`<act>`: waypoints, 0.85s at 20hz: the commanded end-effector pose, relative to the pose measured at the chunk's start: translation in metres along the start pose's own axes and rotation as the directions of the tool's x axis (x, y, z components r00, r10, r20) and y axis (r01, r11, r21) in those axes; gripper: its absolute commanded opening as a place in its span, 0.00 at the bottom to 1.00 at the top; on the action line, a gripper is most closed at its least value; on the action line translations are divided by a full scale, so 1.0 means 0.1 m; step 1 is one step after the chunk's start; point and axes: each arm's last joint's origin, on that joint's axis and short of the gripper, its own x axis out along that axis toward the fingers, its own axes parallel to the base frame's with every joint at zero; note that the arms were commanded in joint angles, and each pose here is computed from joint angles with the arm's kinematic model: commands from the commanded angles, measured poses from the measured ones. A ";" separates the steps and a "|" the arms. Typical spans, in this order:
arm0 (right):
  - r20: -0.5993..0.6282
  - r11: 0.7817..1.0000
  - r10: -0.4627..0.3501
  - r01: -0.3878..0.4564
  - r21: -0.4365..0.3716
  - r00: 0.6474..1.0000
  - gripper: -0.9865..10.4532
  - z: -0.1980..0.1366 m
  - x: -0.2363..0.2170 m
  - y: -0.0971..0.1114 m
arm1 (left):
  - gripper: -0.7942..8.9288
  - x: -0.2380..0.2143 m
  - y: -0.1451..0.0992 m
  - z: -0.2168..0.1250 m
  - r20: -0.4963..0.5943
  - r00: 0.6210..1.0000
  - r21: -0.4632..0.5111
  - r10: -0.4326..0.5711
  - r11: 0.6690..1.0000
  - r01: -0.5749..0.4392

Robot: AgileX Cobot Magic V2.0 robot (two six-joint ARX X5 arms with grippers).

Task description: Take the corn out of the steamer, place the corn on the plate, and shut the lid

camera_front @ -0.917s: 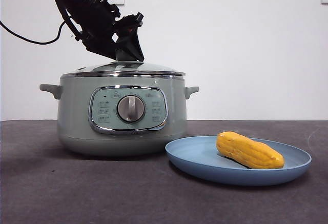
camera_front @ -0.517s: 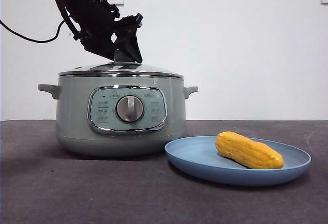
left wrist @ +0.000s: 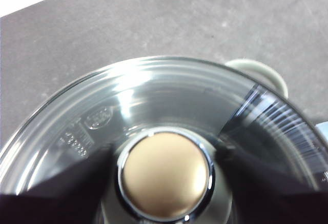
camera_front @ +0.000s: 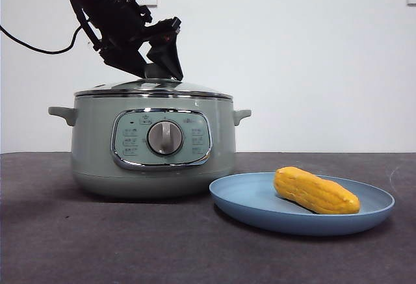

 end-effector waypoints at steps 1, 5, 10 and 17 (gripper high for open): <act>0.000 1.000 0.000 0.000 0.003 1.000 0.58 -0.01 0.01 0.00 | 0.64 -0.02 0.00 -0.03 -0.014 1.000 0.016 -0.001 1.000 0.001; 0.000 1.000 0.000 0.000 0.003 1.000 0.58 -0.01 0.01 0.00 | 0.64 -0.26 -0.02 0.08 0.034 0.999 0.022 0.006 1.000 -0.006; -0.002 1.000 0.000 0.000 0.003 1.000 0.58 -0.01 0.01 0.00 | 0.63 -0.80 -0.08 0.17 0.048 0.999 0.019 0.003 1.000 -0.004; -0.057 1.000 0.014 -0.015 -0.017 0.998 0.58 -0.06 0.01 0.00 | 0.63 -1.75 -0.30 -0.05 -0.093 0.971 -0.077 -0.219 0.974 0.212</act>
